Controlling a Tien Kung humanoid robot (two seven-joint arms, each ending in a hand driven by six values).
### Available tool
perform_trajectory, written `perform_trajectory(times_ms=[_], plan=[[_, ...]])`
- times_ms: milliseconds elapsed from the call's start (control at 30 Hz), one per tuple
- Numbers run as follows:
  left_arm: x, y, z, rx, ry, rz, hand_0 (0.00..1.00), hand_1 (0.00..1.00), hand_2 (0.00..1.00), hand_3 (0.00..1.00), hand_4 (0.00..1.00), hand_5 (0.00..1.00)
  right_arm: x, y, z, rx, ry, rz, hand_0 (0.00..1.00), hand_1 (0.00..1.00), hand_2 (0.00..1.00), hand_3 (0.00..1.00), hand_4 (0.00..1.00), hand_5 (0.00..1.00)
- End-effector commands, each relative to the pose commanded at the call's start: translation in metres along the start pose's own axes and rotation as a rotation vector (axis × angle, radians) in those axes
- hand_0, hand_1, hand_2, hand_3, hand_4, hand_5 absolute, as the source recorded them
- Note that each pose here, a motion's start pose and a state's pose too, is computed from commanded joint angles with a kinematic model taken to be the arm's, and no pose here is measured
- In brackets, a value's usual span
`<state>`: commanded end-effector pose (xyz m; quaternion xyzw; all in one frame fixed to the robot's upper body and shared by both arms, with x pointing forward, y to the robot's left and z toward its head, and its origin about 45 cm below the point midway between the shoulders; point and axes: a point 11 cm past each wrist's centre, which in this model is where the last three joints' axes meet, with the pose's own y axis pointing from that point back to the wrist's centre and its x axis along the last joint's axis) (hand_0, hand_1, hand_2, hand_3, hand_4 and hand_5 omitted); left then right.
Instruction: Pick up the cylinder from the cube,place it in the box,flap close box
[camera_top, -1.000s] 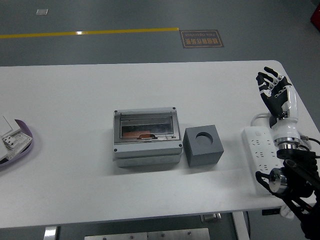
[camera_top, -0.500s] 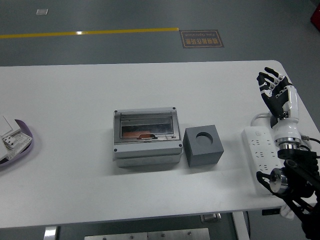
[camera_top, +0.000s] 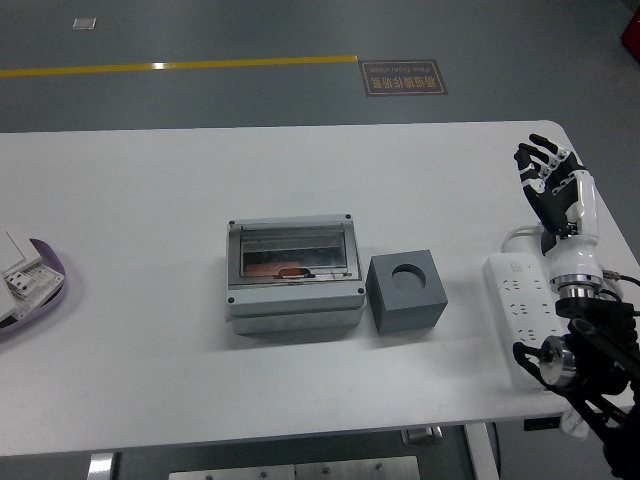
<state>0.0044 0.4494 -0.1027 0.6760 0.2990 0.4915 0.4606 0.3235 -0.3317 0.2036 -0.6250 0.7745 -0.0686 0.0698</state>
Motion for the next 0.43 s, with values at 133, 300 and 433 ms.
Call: perform_trajectory(times_ms=[133, 300, 433], plan=[[0.0002, 0.0000, -0.0005, 0.001, 0.000, 0.000, 0.510, 0.551, 0.554, 0.588, 0.717, 0.165, 0.0007, 0.0000, 0.0000, 0.000, 0.000, 0.003, 0.753, 0.654, 0.646, 0.661, 0.797, 0.340], [0.0005, 0.0000, -0.0001, 0.001, 0.000, 0.000, 0.510, 0.551, 0.554, 0.588, 0.718, 0.165, 0.0005, -0.0002, -0.0002, 0.000, 0.001, 0.004, 0.753, 0.653, 0.646, 0.660, 0.797, 0.339], [0.0003, 0.0000, -0.0004, 0.002, 0.000, 0.000, 0.510, 0.551, 0.554, 0.588, 0.718, 0.165, 0.0006, 0.0002, 0.0004, -0.001, 0.001, 0.005, 0.753, 0.653, 0.646, 0.660, 0.797, 0.339]])
